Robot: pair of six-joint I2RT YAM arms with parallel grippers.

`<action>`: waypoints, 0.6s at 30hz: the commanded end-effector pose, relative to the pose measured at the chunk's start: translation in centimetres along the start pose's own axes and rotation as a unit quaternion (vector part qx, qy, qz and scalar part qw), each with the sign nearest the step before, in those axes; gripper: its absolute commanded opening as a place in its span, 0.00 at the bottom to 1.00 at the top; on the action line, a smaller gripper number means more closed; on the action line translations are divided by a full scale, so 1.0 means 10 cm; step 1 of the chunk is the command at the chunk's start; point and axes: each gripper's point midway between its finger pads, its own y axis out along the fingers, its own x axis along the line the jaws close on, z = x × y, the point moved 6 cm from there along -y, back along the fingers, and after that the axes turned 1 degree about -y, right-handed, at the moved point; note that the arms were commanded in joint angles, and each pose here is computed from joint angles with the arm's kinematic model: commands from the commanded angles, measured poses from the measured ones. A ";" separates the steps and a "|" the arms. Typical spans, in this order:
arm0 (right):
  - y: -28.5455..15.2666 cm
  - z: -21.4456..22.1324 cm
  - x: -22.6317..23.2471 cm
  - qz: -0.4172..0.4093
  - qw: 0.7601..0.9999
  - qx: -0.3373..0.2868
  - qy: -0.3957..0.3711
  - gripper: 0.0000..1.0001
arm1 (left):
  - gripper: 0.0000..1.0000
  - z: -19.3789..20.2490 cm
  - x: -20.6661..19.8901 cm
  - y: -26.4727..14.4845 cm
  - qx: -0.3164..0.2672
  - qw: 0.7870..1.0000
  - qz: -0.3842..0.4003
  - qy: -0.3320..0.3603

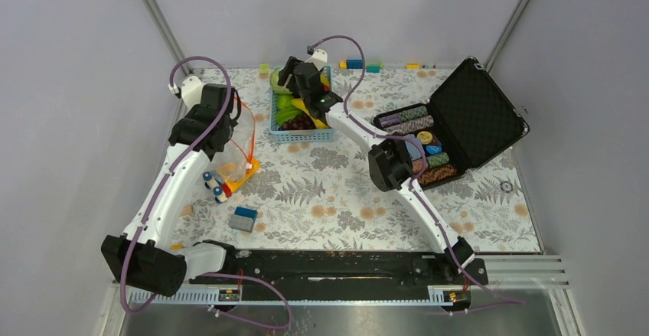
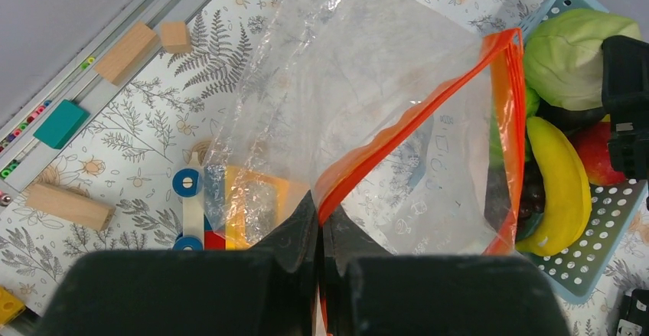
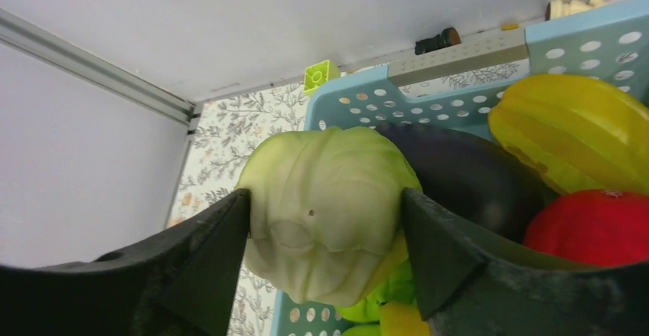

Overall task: Place the food in the zip-top bag and seal the zipper
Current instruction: Pick up the fake vegetable from the bin.

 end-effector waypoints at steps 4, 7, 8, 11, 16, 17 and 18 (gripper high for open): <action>-0.01 -0.17 0.08 -0.049 0.998 -0.005 0.043 0.39 | 0.00 -0.01 -0.08 0.01 0.002 0.999 0.032 -0.002; -0.13 -0.39 0.20 -0.064 0.997 -0.014 0.033 0.20 | 0.00 -0.01 -0.10 -0.05 0.010 0.999 0.050 -0.005; -0.19 -0.47 0.25 -0.071 0.997 -0.017 0.027 0.14 | 0.00 -0.01 -0.11 -0.07 0.014 0.998 0.059 -0.007; -0.42 -0.82 0.42 -0.101 0.994 -0.036 0.004 0.00 | 0.00 0.02 -0.14 -0.14 0.029 0.996 0.085 -0.011; -1.00 -1.25 0.54 -0.147 0.986 -0.065 -0.046 0.00 | 0.00 0.09 -0.14 -0.23 0.070 0.992 0.100 -0.021; -1.15 -1.31 0.52 -0.152 0.984 -0.070 -0.052 0.00 | 0.00 0.10 -0.13 -0.26 0.075 0.992 0.099 -0.023; -1.29 -1.37 0.50 -0.162 0.982 -0.085 -0.056 0.00 | 0.00 0.11 -0.12 -0.29 0.080 0.991 0.104 -0.026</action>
